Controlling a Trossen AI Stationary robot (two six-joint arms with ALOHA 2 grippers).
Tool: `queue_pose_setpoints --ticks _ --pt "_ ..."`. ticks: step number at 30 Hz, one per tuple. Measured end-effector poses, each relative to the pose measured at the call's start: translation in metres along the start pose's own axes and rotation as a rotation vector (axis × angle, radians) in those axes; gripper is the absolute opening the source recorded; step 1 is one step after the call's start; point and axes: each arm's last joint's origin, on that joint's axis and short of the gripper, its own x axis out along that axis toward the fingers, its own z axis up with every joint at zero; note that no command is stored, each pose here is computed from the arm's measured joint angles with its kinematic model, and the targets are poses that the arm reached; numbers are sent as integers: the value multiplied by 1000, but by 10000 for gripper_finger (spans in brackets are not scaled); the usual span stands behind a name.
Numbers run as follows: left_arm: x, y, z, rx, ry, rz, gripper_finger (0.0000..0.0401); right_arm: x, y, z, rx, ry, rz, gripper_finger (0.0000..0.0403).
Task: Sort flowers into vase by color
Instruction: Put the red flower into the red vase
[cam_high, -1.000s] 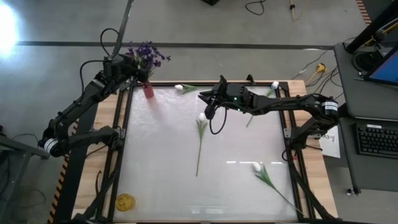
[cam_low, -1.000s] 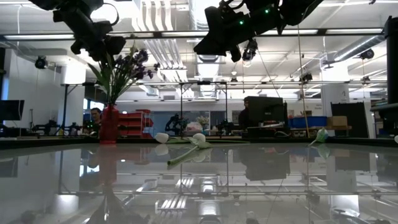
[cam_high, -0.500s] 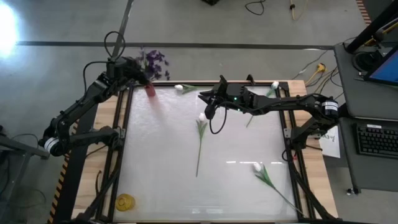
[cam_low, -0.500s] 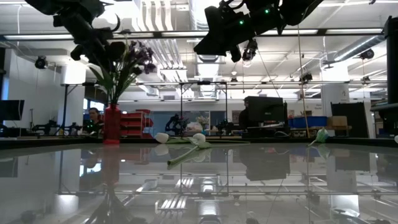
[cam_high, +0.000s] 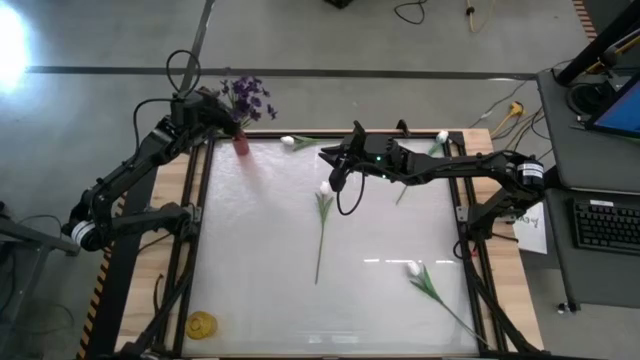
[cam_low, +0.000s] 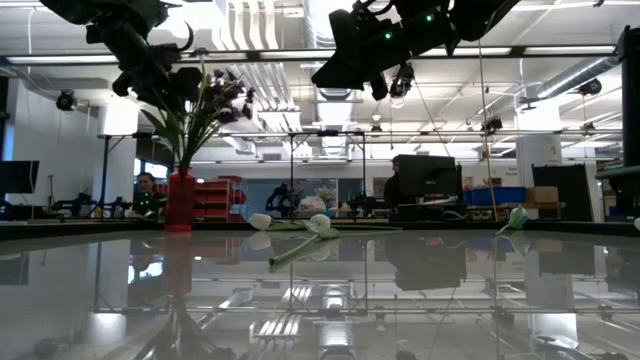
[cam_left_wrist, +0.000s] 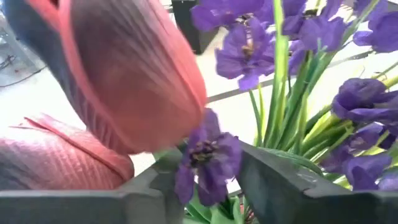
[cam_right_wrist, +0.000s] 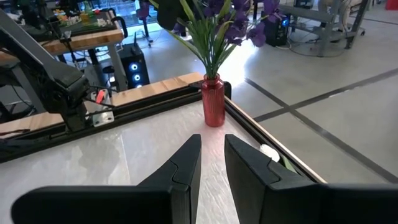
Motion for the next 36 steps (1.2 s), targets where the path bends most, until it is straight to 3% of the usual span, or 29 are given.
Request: queue_pose_setpoints --ticks 11,20,28,36 --pt "0 0 0 -1 -2 0 227 0 0 0 24 0 0 63" --pt "0 1 4 -15 -36 5 238 0 0 0 26 0 0 63" --pt "1 1 6 -44 -57 21 207 0 0 0 25 0 0 63" --pt "1 1 8 -76 -68 23 90 0 0 0 23 1 0 63"
